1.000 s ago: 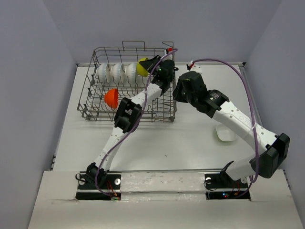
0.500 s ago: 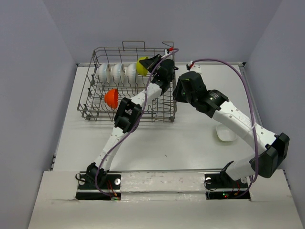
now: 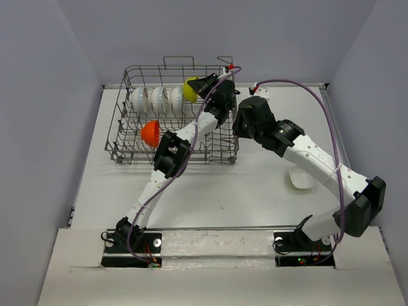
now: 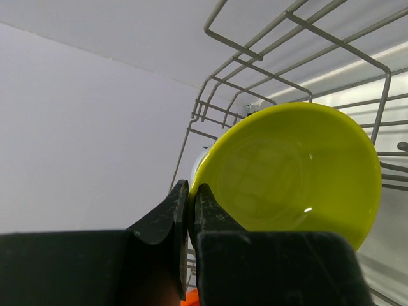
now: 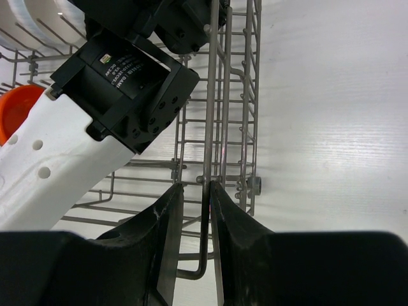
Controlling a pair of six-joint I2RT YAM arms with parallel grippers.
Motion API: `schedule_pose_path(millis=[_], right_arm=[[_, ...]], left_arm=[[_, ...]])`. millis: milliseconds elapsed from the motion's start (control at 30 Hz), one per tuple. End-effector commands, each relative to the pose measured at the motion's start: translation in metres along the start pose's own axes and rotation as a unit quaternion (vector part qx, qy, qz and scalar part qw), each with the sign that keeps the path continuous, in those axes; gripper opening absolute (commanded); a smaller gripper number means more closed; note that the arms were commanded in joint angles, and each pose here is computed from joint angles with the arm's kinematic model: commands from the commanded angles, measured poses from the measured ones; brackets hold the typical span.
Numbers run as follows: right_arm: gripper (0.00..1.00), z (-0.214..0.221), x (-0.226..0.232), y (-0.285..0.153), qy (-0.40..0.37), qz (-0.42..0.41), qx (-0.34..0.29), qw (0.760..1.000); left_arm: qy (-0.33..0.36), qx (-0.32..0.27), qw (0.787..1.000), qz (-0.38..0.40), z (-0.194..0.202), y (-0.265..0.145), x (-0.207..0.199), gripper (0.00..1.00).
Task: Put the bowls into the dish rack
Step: Insert the bowl into the dish rack.
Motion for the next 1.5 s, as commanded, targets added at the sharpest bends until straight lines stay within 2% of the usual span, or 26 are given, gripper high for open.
schedule_pose_path(millis=[0, 67, 333, 700, 1000, 1233, 1300, 1400, 1467], right_arm=[[0.28, -0.007, 0.01, -0.004, 0.001, -0.017, -0.014, 1.0], [0.24, -0.005, 0.01, -0.003, 0.0, -0.016, -0.011, 1.0], [0.2, -0.006, 0.009, -0.003, 0.001, -0.014, -0.013, 1.0], [0.08, -0.002, 0.009, 0.0, 0.004, -0.011, -0.008, 1.0], [0.06, -0.002, 0.009, 0.001, 0.005, -0.008, -0.008, 1.0], [0.05, -0.002, 0.011, 0.001, 0.004, -0.014, -0.008, 1.0], [0.05, -0.003, 0.011, 0.0, 0.005, -0.017, -0.009, 1.0], [0.05, -0.002, 0.013, 0.0, 0.004, -0.023, -0.007, 1.0], [0.05, -0.002, 0.014, -0.001, 0.004, -0.028, -0.007, 1.0]], left_arm=[[-0.076, 0.004, 0.997, -0.016, -0.026, -0.036, 0.046, 0.0], [-0.097, -0.001, 0.995, -0.015, -0.03, -0.037, 0.054, 0.0], [-0.173, -0.012, 0.985, -0.016, -0.037, -0.029, 0.09, 0.0], [-0.198, -0.022, 0.98, -0.008, -0.034, -0.026, 0.116, 0.0], [-0.215, -0.026, 0.976, -0.002, -0.03, -0.027, 0.139, 0.0], [-0.189, 0.021, 0.982, -0.019, 0.003, -0.035, 0.152, 0.0], [-0.202, 0.035, 0.979, -0.025, 0.015, -0.037, 0.157, 0.0], [-0.181, 0.048, 0.982, -0.015, 0.034, -0.043, 0.161, 0.0], [-0.197, 0.05, 0.979, 0.014, 0.044, -0.047, 0.159, 0.0]])
Point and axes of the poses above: each gripper's point midway between its finger pads, its own y axis out along the fingers, its own x axis along the line the jaws close on, z = x × y, the point moved 3 cm from there along -y, back along the fingers, and after that the axes turned 4 degrees about -y, right-handed, at the moved point
